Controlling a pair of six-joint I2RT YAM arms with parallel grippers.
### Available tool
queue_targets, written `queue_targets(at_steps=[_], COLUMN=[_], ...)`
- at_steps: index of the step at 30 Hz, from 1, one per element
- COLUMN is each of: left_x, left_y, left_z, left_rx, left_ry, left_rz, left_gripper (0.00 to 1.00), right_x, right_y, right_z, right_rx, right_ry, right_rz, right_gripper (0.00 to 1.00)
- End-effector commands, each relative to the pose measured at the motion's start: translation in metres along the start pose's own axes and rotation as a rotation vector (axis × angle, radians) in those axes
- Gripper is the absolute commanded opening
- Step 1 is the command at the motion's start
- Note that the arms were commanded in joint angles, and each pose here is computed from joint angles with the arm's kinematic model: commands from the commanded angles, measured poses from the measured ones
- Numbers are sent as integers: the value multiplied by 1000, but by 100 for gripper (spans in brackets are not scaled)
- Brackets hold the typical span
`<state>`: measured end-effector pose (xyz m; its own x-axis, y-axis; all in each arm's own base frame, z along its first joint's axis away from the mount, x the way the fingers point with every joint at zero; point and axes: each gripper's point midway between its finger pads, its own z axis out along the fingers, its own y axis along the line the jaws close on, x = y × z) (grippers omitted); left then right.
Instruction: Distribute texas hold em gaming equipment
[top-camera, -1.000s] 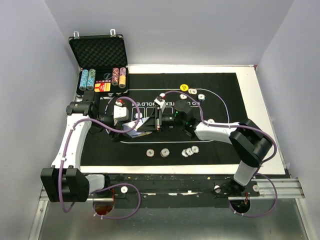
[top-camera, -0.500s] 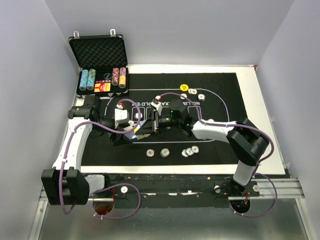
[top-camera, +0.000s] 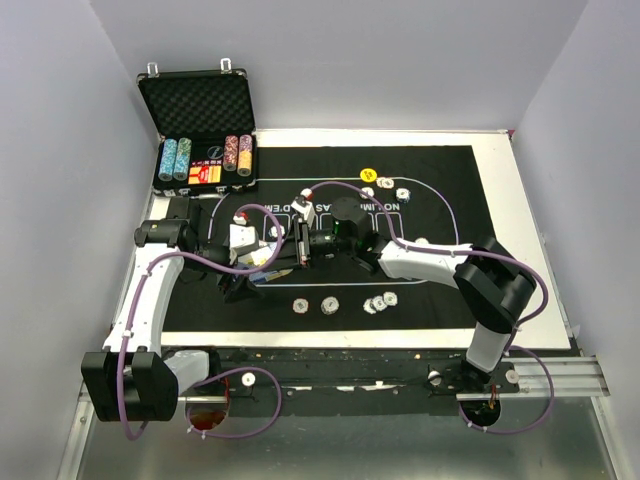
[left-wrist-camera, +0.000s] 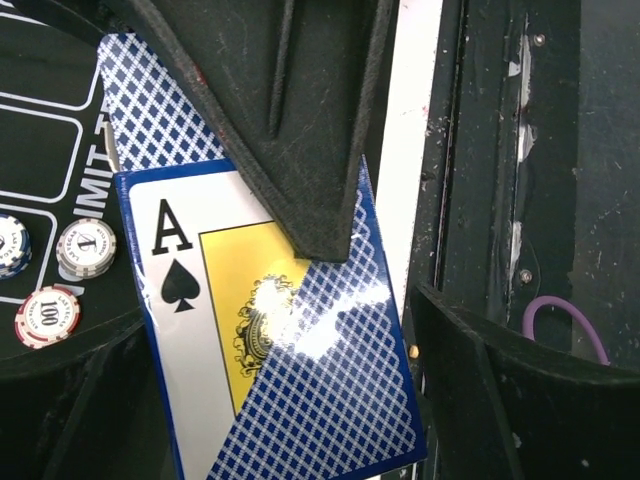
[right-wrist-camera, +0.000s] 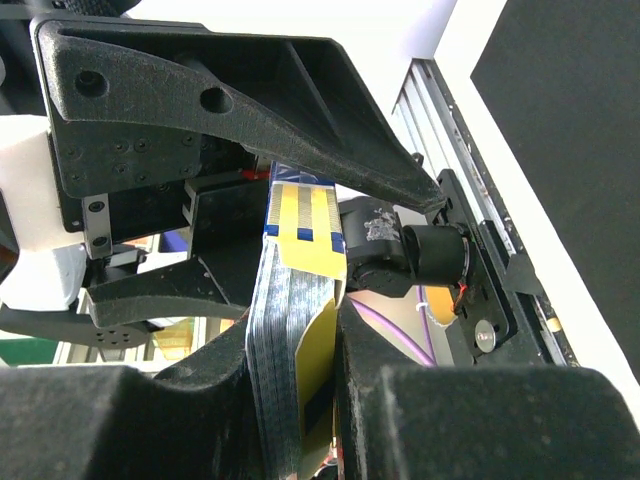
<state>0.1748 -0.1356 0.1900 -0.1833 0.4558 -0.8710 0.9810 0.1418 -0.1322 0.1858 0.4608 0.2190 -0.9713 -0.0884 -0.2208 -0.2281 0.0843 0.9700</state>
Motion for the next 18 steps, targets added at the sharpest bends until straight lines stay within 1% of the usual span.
queue_targets(at_steps=[1,4,6,9,10,12,18], left_x=[1,3,5,4,3,2,5], left_y=[-10,-4,5,10,11,14,12], left_z=[-1,-2,-7,-9,-9,-11,-10], left_rx=[20,-22,-76,-105,-114,-132,-147], left_ry=[16,26,32,36,35,34,31], left_rz=[-43,-19,-24,-33,-41,-32,18], left_gripper=[89,88,86,86,87,98,99], right_x=[-12,-12,-12,-10,-10,-9,-9], right_y=[14,13,9,7,5,3,2], right_z=[3,3,3,4,4,4,2], right_rx=[-22,-17,-11,-8,-5,1,9], right_ry=[-46,-43,-41,-35,-35,-35,-45], right_rz=[-47,-40,-34,-21,-17,-11,-7], right_gripper=[29,29,29,29,29,28,28])
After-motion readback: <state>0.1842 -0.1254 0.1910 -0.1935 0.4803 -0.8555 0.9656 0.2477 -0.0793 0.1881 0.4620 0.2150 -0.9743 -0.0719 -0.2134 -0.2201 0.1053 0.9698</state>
